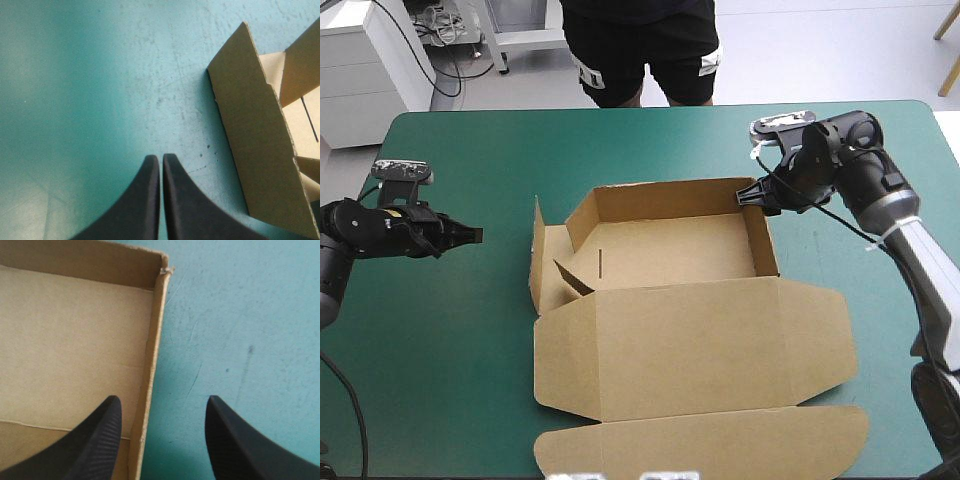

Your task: Fold the box

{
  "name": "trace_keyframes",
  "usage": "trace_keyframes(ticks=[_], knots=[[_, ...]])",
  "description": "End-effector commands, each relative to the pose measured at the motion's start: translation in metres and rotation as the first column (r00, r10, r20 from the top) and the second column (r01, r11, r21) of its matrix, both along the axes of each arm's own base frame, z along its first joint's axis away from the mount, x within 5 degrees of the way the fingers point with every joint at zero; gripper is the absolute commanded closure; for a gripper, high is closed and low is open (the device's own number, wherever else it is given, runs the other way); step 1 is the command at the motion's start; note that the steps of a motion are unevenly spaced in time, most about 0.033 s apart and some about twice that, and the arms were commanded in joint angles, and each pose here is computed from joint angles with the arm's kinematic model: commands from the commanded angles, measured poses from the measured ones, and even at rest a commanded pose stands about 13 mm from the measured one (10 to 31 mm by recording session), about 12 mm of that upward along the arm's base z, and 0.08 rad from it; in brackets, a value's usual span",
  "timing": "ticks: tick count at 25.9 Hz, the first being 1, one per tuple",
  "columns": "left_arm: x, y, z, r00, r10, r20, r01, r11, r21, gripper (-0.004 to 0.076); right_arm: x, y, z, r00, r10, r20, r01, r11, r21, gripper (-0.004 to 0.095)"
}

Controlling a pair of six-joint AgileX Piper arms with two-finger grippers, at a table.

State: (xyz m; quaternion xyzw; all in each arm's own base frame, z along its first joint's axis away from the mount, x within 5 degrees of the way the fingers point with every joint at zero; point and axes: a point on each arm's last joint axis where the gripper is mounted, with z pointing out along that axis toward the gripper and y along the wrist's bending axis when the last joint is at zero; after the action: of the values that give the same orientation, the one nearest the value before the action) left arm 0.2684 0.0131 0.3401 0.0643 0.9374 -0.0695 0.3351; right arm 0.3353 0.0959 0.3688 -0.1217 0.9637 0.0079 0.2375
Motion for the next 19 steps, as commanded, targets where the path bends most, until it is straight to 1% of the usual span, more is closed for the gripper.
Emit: trace_keyframes(ticks=[1, 6, 12, 15, 19], knots=[[-0.001, -0.001, 0.018, 0.996, 0.024, 0.081, -0.021, 0.999, -0.029, 0.0723, 0.009, 0.005, 0.000, 0.999, 0.003, 0.040, -0.005, 0.999, 0.042, 0.0438], [-0.002, -0.002, 0.017, 0.998, 0.018, 0.067, -0.016, 0.999, -0.038, 0.0723, 0.037, 0.012, -0.050, 0.996, 0.005, -0.084, -0.006, 1.000, -0.007, 0.0438], [-0.003, -0.002, 0.017, 0.998, 0.018, 0.065, -0.015, 0.999, -0.040, 0.0723, 0.047, 0.015, -0.072, 0.990, 0.009, -0.139, -0.013, 1.000, -0.026, 0.0443], [-0.003, -0.002, 0.017, 0.998, 0.018, 0.065, -0.015, 0.999, -0.040, 0.0723, 0.047, 0.015, -0.072, 0.990, 0.007, -0.139, -0.011, 1.000, -0.026, 0.0518], [-0.003, -0.002, 0.017, 0.998, 0.018, 0.065, -0.015, 0.999, -0.042, 0.0723, 0.047, 0.014, -0.073, 0.989, 0.005, -0.145, -0.009, 1.000, -0.027, 0.0727]])
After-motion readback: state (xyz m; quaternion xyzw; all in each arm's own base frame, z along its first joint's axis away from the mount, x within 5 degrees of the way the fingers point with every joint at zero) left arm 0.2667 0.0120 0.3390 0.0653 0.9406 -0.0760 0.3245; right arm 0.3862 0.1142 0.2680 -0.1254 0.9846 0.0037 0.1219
